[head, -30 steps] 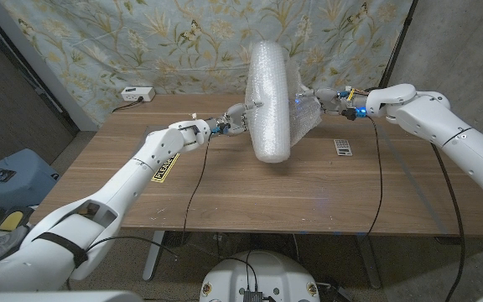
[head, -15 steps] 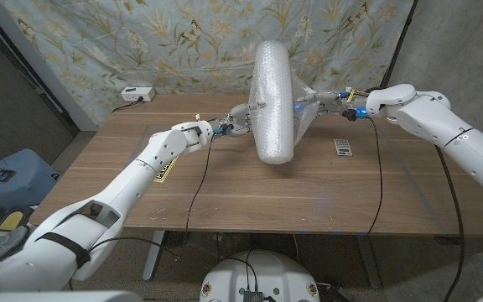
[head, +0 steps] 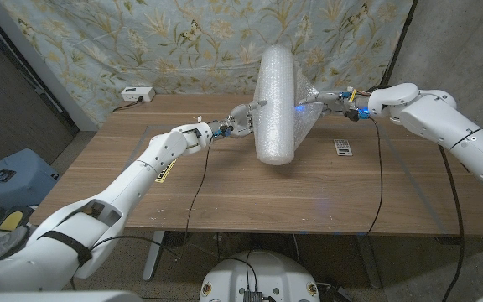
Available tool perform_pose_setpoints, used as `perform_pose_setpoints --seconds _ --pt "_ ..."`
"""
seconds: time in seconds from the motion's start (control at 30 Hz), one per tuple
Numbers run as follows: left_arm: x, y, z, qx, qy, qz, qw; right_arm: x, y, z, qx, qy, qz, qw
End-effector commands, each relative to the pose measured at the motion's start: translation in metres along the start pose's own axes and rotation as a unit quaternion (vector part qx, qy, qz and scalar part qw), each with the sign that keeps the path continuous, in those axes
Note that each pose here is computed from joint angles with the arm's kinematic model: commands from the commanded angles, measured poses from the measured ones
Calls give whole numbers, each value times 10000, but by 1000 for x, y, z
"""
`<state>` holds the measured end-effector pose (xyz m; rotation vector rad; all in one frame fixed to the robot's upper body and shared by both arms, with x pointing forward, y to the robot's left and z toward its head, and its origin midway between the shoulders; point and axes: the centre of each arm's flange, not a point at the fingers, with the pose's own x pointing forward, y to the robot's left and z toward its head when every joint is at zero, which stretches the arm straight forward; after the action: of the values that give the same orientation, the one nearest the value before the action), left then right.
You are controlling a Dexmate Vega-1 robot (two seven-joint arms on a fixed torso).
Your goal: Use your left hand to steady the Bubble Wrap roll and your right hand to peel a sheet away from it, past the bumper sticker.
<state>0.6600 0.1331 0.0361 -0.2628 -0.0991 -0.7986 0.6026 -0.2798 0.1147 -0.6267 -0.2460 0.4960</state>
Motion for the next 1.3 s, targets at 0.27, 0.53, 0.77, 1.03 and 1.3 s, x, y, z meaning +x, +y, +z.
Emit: perform_pose_setpoints --seconds 0.27,0.53,0.77,1.03,1.3 --pt "-2 -2 -3 -310 -60 -569 9979 -14 -3 13 -147 -33 -35 9999" --pt "-1 2 -6 -382 -76 -593 9975 -20 -3 17 -189 19 -117 9998" --pt "5 5 -11 -463 -80 -619 9970 -29 -5 25 -282 31 -244 9993" --pt "10 9 -14 -598 -126 -685 9958 -37 -8 37 -422 81 -251 9988" --pt "16 14 -21 -975 -199 -990 9901 -40 -11 43 -435 172 -236 9986"
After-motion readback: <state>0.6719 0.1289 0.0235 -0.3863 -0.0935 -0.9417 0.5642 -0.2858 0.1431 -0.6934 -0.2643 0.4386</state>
